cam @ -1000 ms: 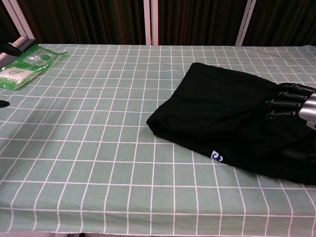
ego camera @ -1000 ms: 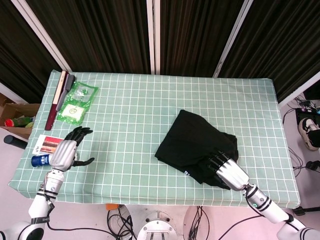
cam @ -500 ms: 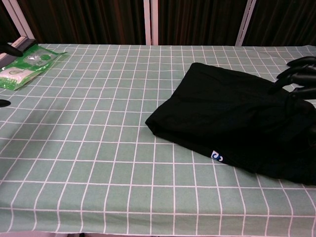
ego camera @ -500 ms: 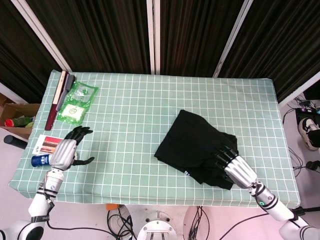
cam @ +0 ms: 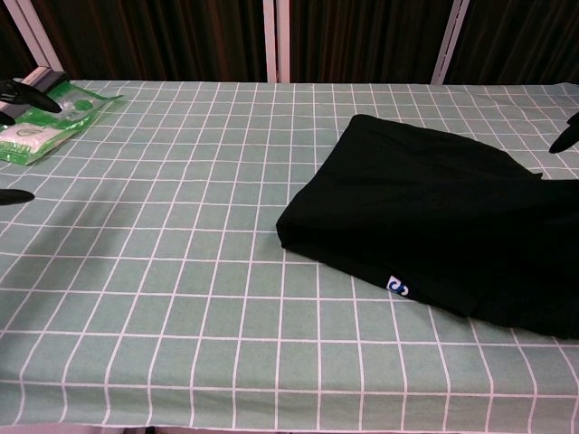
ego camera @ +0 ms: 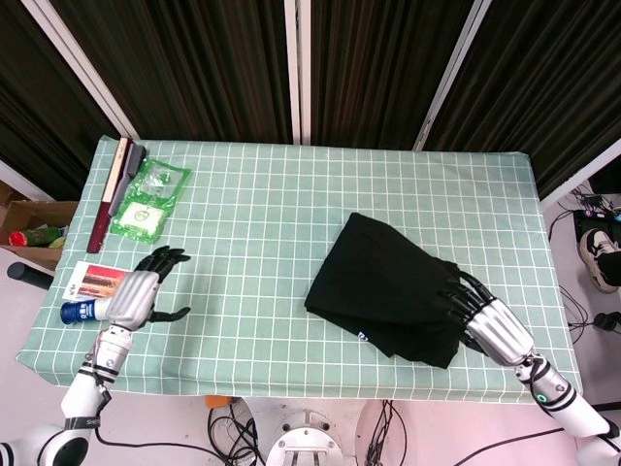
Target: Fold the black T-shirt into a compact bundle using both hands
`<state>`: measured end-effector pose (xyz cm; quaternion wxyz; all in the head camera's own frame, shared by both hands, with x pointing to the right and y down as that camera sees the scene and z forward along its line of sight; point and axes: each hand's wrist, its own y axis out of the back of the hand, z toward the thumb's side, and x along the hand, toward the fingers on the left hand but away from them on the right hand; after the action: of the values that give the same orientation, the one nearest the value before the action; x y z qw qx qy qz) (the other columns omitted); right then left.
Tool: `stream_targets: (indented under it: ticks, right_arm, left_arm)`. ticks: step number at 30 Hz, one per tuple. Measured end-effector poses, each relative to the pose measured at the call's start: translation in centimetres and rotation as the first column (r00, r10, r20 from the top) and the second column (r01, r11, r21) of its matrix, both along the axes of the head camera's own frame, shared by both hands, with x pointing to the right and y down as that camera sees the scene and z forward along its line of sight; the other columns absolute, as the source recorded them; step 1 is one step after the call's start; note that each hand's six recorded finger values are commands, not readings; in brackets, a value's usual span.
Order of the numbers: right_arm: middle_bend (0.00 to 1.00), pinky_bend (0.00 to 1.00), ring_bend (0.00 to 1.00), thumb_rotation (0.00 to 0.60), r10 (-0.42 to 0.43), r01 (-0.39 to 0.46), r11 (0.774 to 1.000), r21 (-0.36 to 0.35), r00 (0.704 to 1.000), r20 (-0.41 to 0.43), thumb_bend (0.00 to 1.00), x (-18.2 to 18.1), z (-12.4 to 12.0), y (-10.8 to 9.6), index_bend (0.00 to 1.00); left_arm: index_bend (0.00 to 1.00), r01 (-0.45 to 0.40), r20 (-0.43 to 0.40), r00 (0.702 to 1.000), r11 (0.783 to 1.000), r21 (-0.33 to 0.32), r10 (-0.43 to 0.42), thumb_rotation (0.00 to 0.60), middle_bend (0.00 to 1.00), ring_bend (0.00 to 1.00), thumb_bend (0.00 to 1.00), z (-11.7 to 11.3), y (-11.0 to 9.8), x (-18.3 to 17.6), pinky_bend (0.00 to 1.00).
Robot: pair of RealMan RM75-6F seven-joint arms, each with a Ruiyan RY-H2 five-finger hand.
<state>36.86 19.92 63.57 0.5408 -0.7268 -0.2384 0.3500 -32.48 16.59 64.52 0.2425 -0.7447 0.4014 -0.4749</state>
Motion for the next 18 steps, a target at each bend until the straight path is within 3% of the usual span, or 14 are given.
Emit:
stream_targets:
  ticks: [3, 7, 13, 18]
  right_arm:
    - [0.13, 0.06, 0.05, 0.6, -0.011, 0.007, 0.998, -0.068, 0.997, -0.072, 0.09, 0.1, 1.5, 0.9, 0.13]
    - [0.11, 0.06, 0.04, 0.6, 0.036, -0.043, 0.995, -0.095, 0.997, -0.074, 0.07, 0.7, 1.5, 1.2, 0.03]
    - [0.17, 0.06, 0.04, 0.6, 0.215, -0.215, 0.976, -0.023, 0.977, 0.004, 0.17, 3.4, -1.6, -0.1, 0.13]
    - [0.18, 0.06, 0.04, 0.6, 0.334, -0.338, 0.938, -0.08, 0.941, -0.059, 0.24, 5.6, -0.3, -1.4, 0.24]
  left_arm:
    - [0.2, -0.001, 0.003, 1.0, 1.0, -0.004, 0.001, 0.6, 0.12, 0.06, 0.14, 0.0, -0.1, 0.1, 0.15]
    - [0.2, 0.001, 0.005, 1.0, 1.0, 0.003, -0.001, 0.6, 0.12, 0.06, 0.14, -0.1, -0.3, 0.0, 0.15]
    - [0.2, 0.018, -0.002, 1.0, 0.999, 0.028, -0.018, 0.6, 0.12, 0.06, 0.14, -0.4, -0.6, -0.2, 0.15]
    - [0.2, 0.02, -0.008, 1.0, 0.999, 0.039, -0.019, 0.6, 0.12, 0.06, 0.14, -0.5, -0.5, -0.2, 0.15]
